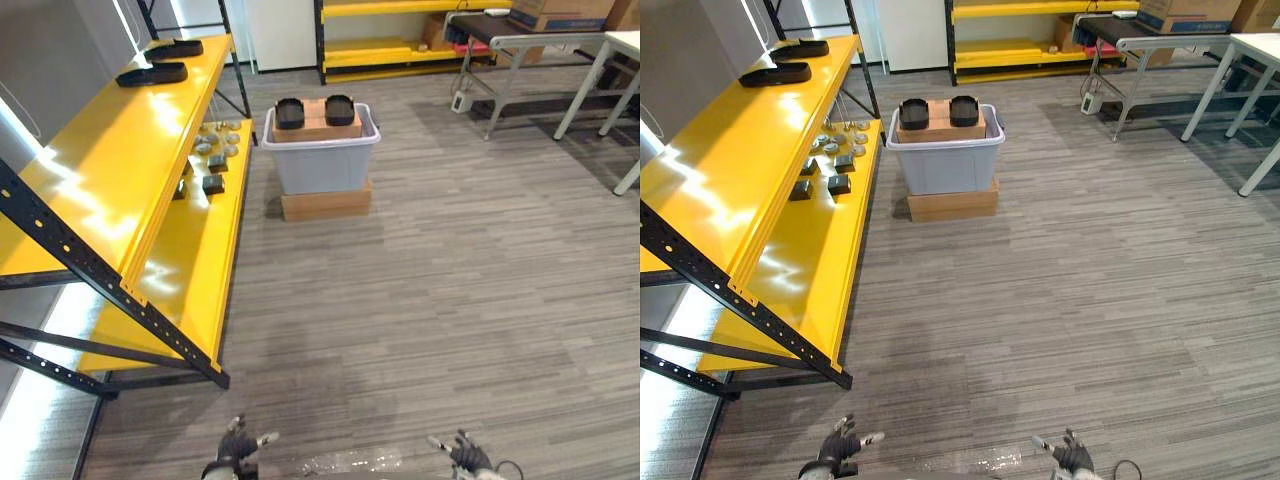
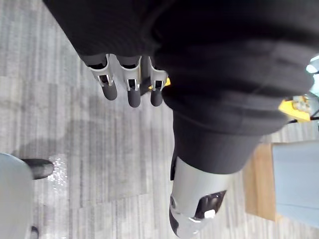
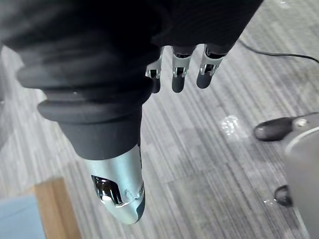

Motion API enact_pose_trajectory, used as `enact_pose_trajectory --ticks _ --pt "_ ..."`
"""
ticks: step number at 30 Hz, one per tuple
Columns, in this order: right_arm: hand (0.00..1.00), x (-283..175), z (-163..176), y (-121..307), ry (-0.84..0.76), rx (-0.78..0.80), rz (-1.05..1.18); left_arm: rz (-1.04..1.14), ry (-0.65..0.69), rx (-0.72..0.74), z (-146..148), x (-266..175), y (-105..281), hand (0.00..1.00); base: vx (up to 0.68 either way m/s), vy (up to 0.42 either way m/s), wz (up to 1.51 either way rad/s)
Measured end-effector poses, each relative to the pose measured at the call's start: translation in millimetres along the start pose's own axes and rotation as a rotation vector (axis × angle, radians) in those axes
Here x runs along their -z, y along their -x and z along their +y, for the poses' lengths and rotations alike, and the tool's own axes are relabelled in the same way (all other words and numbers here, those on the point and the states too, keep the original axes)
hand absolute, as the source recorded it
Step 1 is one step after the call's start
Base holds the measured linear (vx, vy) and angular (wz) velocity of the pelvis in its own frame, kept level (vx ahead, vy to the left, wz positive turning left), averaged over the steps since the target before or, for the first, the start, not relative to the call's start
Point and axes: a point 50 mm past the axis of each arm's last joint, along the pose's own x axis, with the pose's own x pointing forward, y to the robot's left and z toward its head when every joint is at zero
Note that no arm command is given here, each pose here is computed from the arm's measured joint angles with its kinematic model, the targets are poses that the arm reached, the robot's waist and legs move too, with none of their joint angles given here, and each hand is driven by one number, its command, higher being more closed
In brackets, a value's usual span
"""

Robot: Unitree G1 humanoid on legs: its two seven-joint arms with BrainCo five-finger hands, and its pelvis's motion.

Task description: Walk over and take plastic housings, then place them on the shelf

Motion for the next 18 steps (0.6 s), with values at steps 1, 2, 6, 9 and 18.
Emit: enact_pose_trajectory --ticks 1,2,6,9,18 --pt "0.00 -3 -2 -1 0.033 -0.001 -0.006 -0.002 -0.007 0.002 0 0 0 0.00 0.03 0.000 0.00" --pt "0.00 -4 -3 -1 0.047 -0.001 -0.010 -0.006 -0.014 0.002 0 -1 0 0.00 0.05 0.001 -0.01" --pt "0.00 -14 -8 -3 0.090 0.006 -0.043 -0.043 -0.027 0.001 2 -8 1 0.00 0.01 0.001 0.00" --pt "0.00 -15 -10 -3 0.094 0.008 -0.045 -0.062 -0.025 0.002 5 -12 1 0.00 0.00 0.000 0.00" --pt "0.00 -16 -17 -3 0.093 0.029 -0.040 -0.056 -0.006 -0.038 15 -10 2 0.00 -0.01 -0.003 -0.02"
